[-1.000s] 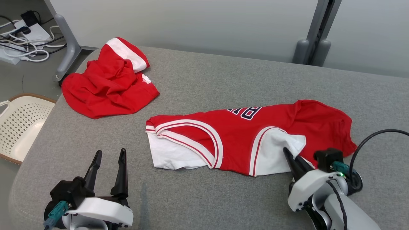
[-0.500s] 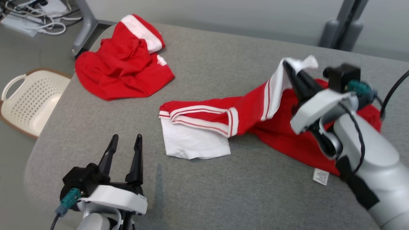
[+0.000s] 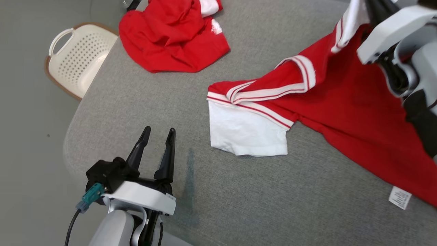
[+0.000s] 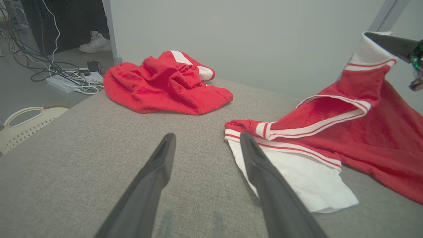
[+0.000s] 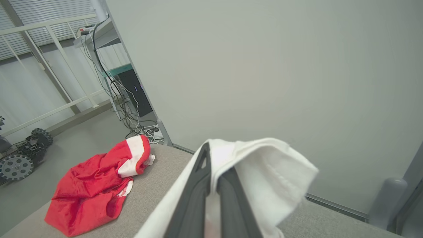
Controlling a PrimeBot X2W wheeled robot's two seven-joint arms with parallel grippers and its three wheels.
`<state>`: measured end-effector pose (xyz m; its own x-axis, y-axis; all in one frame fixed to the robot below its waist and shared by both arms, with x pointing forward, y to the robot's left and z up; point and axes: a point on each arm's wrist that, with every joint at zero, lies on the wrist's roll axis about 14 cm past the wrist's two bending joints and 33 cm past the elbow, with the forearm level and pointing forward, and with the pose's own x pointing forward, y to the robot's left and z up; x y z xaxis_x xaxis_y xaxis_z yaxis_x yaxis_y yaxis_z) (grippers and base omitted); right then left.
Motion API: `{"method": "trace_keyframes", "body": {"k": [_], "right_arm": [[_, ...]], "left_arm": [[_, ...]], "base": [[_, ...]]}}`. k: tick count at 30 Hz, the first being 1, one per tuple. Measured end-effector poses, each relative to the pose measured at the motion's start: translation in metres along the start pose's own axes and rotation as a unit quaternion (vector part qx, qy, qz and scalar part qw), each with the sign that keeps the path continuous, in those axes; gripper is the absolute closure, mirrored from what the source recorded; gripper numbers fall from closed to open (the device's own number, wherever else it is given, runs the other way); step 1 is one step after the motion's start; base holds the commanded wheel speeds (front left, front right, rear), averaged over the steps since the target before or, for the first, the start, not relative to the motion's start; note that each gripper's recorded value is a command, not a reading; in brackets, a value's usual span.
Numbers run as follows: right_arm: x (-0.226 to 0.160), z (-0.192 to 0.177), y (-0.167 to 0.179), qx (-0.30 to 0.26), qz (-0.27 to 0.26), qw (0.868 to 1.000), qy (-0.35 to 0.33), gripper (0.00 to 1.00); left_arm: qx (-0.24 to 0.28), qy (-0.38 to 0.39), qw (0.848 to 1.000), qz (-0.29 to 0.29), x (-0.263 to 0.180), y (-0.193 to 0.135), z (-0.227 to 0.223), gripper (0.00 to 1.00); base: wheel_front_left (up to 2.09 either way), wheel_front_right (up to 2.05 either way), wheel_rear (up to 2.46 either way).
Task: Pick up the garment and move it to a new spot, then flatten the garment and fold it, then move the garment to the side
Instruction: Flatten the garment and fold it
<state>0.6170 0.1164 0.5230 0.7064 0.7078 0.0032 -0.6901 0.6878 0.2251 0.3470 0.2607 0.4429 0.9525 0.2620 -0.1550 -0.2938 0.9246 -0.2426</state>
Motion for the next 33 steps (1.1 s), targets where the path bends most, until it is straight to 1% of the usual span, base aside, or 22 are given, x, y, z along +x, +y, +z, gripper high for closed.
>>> {"method": "trace_keyframes", "body": {"k": [2, 4, 5, 6, 11, 15, 23, 25, 28, 31, 33], "right_arm": [[0.009, -0.004, -0.011, 0.003, -0.008, 1.0, 0.003, 1.0], [0.015, -0.01, -0.018, -0.01, -0.009, 1.0, 0.007, 1.0], [0.017, -0.013, -0.018, -0.011, -0.007, 1.0, 0.007, 0.8], [0.019, -0.017, -0.018, -0.007, -0.006, 1.0, 0.009, 0.0], [0.015, -0.027, -0.016, 0.001, -0.006, 1.0, 0.021, 0.0], [-0.005, -0.036, -0.019, -0.008, -0.011, 0.999, 0.043, 0.0], [-0.051, -0.015, -0.016, -0.027, -0.006, 0.999, 0.027, 0.0], [-0.066, -0.01, -0.016, -0.039, -0.006, 0.999, 0.025, 0.0], [-0.09, -0.003, -0.015, -0.037, -0.012, 0.999, 0.02, 0.0], [-0.113, 0.019, -0.017, -0.039, -0.023, 0.999, -0.008, 0.0], [-0.133, 0.027, -0.021, -0.034, -0.04, 0.998, -0.023, 0.0]], "left_arm": [[0.008, 0.004, 1.0, 0.002, 0.003, 0.003, -0.002, 0.0], [0.012, 0.01, 1.0, 0.007, 0.004, 0.006, -0.004, 0.0], [0.014, 0.012, 1.0, 0.011, 0.003, 0.008, -0.005, 0.0], [0.016, 0.014, 1.0, 0.014, 0.003, 0.011, -0.006, 0.0], [0.019, 0.016, 1.0, 0.017, 0.003, 0.013, -0.007, 0.0], [0.017, 0.008, 1.0, 0.0, 0.007, 0.003, -0.004, 0.0], [0.019, -0.005, 0.999, -0.04, 0.015, -0.019, 0.001, 0.0], [0.023, -0.006, 0.999, -0.049, 0.015, -0.021, 0.002, 0.0], [0.028, -0.014, 0.997, -0.065, 0.018, -0.028, 0.007, 0.0], [0.031, -0.02, 0.996, -0.08, 0.019, -0.037, 0.011, 0.0], [0.03, -0.025, 0.995, -0.088, 0.018, -0.043, 0.015, 0.0]], "base": [[0.0, 0.0, 0.0], [0.0, 0.0, 0.0], [0.0, 0.0, 0.0], [0.0, 0.0, 0.0], [0.0, 0.0, 0.0], [0.0, 0.0, 0.0], [0.0, 0.0, 0.0], [0.0, 0.0, 0.0], [0.0, 0.0, 0.0], [0.0, 0.0, 0.0], [0.0, 0.0, 0.0]]}}
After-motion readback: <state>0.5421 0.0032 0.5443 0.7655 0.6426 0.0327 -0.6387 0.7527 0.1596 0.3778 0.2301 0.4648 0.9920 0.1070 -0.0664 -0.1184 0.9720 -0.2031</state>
